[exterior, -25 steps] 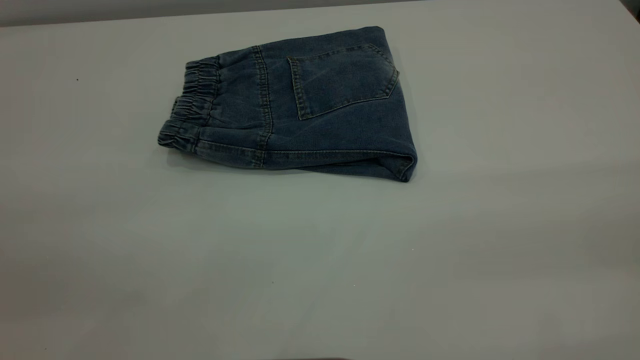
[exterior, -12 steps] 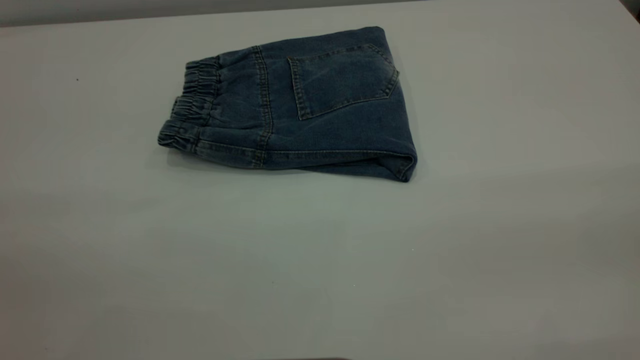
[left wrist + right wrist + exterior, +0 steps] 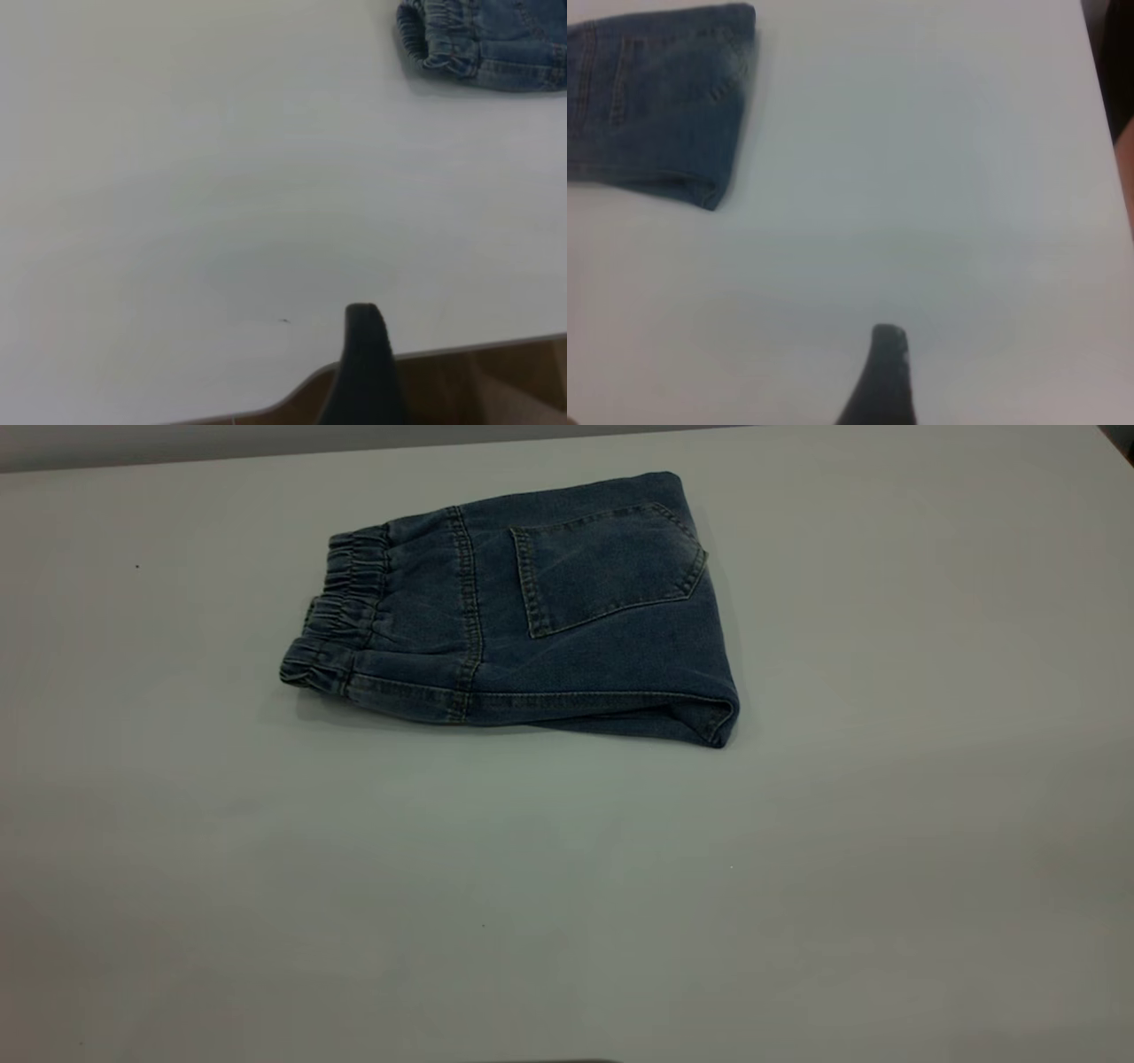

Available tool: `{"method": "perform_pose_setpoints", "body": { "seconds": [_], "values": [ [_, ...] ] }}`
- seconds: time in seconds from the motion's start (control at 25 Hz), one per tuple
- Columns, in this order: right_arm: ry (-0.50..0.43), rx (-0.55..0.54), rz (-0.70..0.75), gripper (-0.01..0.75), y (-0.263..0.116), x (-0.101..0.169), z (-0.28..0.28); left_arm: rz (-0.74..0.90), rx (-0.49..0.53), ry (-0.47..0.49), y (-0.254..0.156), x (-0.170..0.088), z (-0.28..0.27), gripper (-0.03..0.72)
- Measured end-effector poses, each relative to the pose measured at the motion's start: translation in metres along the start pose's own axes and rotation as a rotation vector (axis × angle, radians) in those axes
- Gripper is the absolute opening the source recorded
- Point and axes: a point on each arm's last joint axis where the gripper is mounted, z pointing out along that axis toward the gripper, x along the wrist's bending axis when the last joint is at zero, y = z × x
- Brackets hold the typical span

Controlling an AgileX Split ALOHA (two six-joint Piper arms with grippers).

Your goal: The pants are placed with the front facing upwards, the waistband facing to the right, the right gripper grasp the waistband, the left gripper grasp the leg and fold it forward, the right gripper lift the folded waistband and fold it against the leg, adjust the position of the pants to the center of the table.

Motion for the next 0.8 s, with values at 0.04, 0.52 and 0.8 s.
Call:
{"method": "perform_pose_setpoints", "body": {
  "seconds": [0.04, 0.52, 0.8],
  "values": [
    [-0.002, -0.001, 0.001, 0.592, -0.0001, 0.0000, -0.0001, 0.000, 0.000, 0.000, 0.0000, 0.0000, 0.0000, 0.501],
    [0.013, -0.003, 0.010, 0.589, 0.0001, 0.0016, -0.0001, 0.000, 0.000, 0.000, 0.0000, 0.0000, 0.0000, 0.501],
    [-0.044, 0.002, 0.011, 0.589, -0.0004, -0.0036, -0.0001, 0.000, 0.000, 0.000, 0.0000, 0.0000, 0.0000, 0.501]
  ]
}}
